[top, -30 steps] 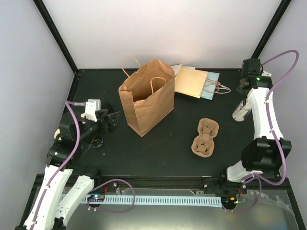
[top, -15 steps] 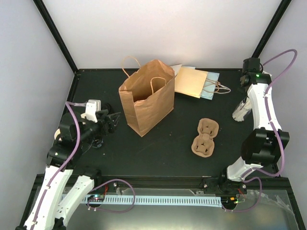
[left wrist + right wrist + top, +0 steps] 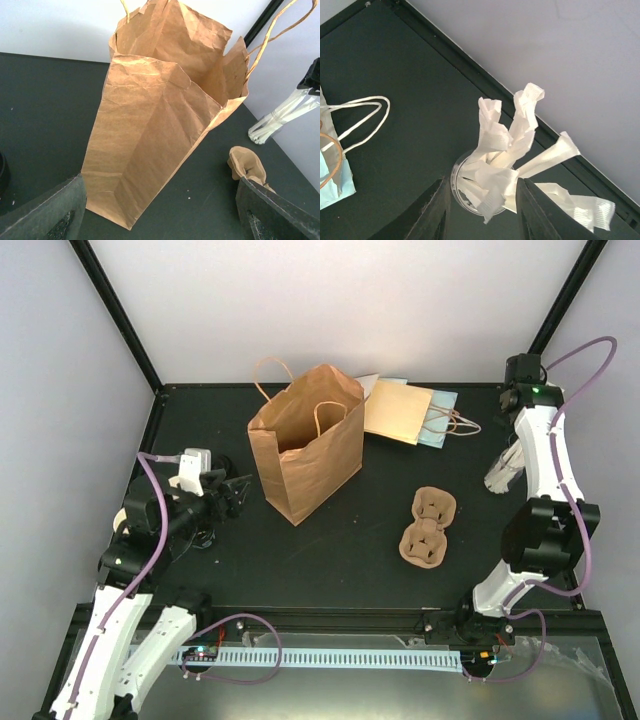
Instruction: Pack the takeout coffee
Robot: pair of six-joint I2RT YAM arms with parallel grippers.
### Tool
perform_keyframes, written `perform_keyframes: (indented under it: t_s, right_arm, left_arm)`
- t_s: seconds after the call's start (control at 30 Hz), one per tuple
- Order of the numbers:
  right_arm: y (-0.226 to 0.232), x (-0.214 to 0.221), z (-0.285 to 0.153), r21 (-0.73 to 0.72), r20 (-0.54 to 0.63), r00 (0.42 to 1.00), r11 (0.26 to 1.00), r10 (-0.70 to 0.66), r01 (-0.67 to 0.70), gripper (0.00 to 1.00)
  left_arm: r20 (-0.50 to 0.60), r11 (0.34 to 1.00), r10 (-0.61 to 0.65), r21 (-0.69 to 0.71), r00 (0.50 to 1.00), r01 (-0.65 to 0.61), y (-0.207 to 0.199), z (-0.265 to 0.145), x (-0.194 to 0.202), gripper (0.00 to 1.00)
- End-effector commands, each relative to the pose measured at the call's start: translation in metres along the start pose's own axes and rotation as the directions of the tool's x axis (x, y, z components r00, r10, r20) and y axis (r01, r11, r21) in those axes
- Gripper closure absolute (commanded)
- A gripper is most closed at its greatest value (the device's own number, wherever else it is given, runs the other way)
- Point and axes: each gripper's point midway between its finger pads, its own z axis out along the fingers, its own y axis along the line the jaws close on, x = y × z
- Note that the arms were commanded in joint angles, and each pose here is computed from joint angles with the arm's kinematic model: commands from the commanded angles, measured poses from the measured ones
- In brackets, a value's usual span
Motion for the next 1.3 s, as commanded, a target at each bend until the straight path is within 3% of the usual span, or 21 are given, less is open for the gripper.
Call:
perform_keyframes:
  t_s: [0.0,0.4,0.6,1.27]
  right_arm:
    - [0.003,-0.005,0.002,-0.002,-0.002,1.000,1.000,0.024,-0.024,0.61]
    - [-0.005,0.001,0.005,0.040,-0.013,0.999,0.999,0.036,-0.036,0.78]
    - [-0.006,0.000,-0.002,0.034,-0.013,0.999,0.998,0.050,-0.050,0.93]
    - [-0.027,-0.044,-0.084,-0.053,0.075,0.992,0.994,0.103,-0.099,0.93]
  left_arm:
    - [0.004,1.000,0.017,0.002,1.000,-0.017,0.001,0.004,-0.001,0.16]
    - [-0.014,1.000,0.012,0.012,1.000,-0.012,0.002,0.011,0.003,0.16]
    - [-0.023,1.000,0.011,0.012,1.000,-0.010,0.003,0.012,0.005,0.16]
    - [-0.034,0.999,-0.019,0.027,0.999,0.020,0.001,0.012,0.009,0.16]
